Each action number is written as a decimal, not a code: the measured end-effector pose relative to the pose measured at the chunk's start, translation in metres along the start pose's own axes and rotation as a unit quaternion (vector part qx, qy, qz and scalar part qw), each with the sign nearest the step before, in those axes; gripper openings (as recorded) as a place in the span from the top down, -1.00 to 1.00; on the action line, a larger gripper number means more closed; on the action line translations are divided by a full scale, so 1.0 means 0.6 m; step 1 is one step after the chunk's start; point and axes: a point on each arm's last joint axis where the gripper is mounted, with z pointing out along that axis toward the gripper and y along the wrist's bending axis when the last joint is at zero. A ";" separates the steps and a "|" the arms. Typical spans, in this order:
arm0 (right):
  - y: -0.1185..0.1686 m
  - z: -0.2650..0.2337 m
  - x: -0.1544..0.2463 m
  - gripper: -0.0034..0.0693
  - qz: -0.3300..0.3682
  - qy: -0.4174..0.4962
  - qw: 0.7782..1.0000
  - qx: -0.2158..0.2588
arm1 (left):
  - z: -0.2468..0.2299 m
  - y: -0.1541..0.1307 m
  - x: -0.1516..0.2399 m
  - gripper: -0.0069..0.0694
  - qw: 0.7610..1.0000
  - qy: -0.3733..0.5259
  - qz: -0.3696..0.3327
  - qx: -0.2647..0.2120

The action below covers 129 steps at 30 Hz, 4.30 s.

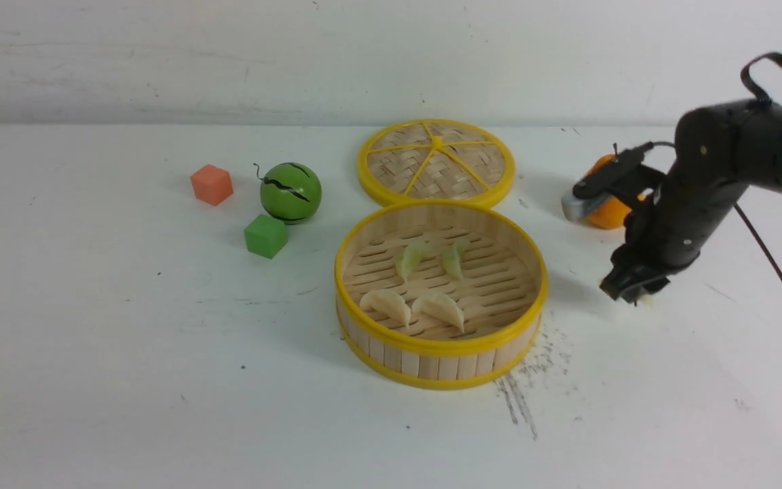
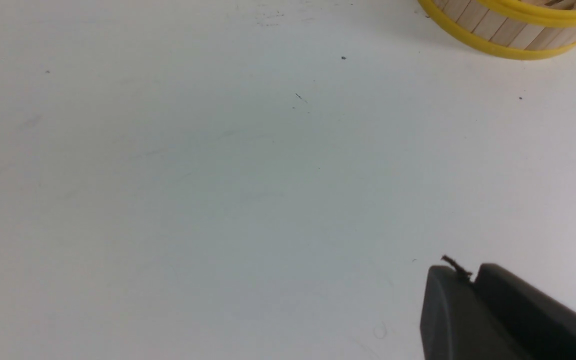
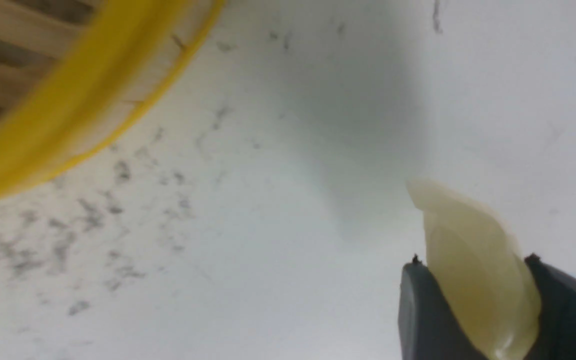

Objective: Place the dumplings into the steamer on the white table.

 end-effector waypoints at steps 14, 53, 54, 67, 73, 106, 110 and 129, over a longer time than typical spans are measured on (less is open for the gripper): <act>0.166 -0.024 -0.094 0.25 0.014 -0.075 0.995 -0.058 | -0.007 0.003 0.002 0.64 1.000 -0.013 -0.001 0.004; 0.180 -0.399 0.118 0.96 0.097 -0.326 0.938 -0.067 | -0.007 0.052 0.146 0.55 0.984 -0.168 -0.014 0.064; 0.183 -0.406 0.136 0.96 0.102 -0.352 0.928 -0.064 | -0.007 0.052 0.146 0.55 0.984 -0.168 -0.014 0.064; 0.216 -0.438 0.334 0.95 0.118 -0.506 0.854 -0.032 | -0.007 0.052 0.146 0.53 0.984 -0.168 -0.014 0.064; 0.221 -0.452 0.360 0.95 0.115 -0.526 0.842 -0.030 | -0.007 0.052 0.146 0.51 0.984 -0.168 -0.014 0.064; 0.215 -0.281 0.480 0.97 0.210 -0.529 0.812 0.130 | -0.007 0.052 0.146 0.41 0.984 -0.168 -0.014 0.064; 0.220 -0.241 0.515 0.97 0.258 -0.491 0.816 0.162 | -0.007 0.052 0.146 0.40 0.984 -0.168 -0.014 0.064; 0.243 -0.176 0.566 0.97 0.322 -0.409 0.841 0.148 | -0.007 0.052 0.145 0.34 0.983 -0.169 -0.014 0.064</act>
